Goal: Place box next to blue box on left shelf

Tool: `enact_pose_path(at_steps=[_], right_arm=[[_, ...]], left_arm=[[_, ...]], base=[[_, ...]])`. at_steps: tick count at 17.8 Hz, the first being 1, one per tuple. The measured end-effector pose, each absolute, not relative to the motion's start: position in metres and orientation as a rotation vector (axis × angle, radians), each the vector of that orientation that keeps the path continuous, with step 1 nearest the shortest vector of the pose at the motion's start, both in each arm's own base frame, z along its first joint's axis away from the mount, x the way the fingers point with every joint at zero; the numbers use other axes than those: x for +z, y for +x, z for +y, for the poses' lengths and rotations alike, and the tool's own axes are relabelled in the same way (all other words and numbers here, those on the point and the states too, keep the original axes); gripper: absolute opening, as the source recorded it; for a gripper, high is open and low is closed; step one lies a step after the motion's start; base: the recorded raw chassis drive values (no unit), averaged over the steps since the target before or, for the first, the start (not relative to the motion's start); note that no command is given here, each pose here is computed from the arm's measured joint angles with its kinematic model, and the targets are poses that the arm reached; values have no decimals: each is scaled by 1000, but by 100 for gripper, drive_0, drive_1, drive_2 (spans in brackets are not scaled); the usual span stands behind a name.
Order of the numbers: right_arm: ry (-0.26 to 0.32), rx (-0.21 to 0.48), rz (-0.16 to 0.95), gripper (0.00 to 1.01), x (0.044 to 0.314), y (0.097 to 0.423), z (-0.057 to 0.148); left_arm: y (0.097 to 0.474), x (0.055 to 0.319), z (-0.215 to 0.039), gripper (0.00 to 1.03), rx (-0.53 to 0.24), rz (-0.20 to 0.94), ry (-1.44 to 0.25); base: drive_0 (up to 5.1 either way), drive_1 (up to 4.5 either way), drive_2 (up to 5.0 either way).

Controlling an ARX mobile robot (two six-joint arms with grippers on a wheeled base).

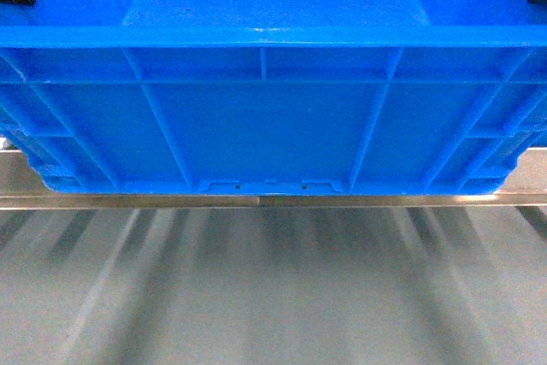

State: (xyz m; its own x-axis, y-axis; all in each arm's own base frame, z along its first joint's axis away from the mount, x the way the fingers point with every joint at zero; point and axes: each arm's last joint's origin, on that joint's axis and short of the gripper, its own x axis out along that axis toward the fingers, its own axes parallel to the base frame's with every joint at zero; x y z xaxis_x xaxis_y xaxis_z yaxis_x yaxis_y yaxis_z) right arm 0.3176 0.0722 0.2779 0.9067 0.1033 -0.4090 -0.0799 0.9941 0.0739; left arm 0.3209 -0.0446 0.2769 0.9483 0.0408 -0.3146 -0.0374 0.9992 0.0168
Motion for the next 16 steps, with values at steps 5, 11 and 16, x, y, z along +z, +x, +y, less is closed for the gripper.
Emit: enact_pose_path(at_steps=[5, 11, 16], right_arm=[[56, 95, 427, 7, 278, 318, 72], [56, 95, 426, 7, 278, 318, 72], [56, 95, 426, 7, 278, 318, 72]], left_arm=[[321, 277, -45, 19, 40, 321, 11], [321, 277, -45, 19, 40, 322, 11], [321, 277, -45, 19, 39, 321, 11]], base=[[-1, 425, -427], [-6, 420, -432], [1, 172, -169]])
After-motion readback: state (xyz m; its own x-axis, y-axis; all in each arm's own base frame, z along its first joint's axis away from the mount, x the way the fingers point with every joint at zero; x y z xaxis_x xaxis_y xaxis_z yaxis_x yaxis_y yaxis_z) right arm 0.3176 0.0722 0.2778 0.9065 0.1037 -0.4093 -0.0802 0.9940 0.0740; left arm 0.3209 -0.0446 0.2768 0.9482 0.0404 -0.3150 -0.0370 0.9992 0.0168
